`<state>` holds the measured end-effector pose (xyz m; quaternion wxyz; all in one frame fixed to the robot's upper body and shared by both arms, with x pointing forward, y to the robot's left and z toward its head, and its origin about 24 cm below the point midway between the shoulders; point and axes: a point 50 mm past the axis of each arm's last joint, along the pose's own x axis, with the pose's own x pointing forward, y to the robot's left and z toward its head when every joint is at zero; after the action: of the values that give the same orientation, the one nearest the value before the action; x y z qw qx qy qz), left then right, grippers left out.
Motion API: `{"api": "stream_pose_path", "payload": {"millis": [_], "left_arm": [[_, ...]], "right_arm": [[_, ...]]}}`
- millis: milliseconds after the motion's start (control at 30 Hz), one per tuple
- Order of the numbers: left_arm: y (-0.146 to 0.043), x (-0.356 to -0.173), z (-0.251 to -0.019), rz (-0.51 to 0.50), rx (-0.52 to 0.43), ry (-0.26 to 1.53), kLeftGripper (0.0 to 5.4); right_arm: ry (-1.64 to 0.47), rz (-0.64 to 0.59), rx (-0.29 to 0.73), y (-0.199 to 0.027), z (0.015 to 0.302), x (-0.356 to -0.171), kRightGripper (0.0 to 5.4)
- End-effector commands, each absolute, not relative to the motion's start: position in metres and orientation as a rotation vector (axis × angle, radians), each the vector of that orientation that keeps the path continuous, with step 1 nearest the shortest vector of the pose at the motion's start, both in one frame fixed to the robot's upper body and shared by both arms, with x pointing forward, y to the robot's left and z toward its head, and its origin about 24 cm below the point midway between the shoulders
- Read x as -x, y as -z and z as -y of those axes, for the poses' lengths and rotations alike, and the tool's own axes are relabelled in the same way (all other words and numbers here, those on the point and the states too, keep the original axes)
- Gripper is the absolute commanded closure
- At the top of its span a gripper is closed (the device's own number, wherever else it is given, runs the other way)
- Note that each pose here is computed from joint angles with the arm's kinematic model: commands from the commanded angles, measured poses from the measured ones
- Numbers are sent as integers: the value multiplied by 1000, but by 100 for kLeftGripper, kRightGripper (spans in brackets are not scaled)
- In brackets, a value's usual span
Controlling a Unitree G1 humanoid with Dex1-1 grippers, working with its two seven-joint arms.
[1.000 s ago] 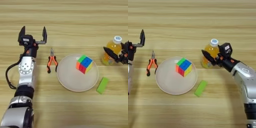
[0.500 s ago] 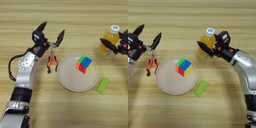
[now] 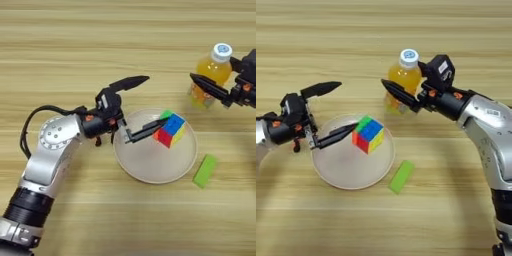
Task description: Move the objects on the table
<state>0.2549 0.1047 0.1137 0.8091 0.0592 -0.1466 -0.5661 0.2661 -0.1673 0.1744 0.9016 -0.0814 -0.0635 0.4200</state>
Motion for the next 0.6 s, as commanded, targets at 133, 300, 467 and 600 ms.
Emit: {"api": "stream_pose_path", "payload": {"millis": [133,300,467,600], "left_arm": [[-115,-253,-89,310,-157,1282,0],[-115,-251,-86,312,-164,1296,0],[-115,-251,-86,314,-169,1300,0],[-115,-250,-85,314,-170,1303,0]], "right_arm": [[-1002,170,168,-183,141,-254,188],[-1080,159,178,-179,127,-244,188],[-1131,163,195,-176,117,-236,188],[-1161,166,205,-175,112,-232,188]]}}
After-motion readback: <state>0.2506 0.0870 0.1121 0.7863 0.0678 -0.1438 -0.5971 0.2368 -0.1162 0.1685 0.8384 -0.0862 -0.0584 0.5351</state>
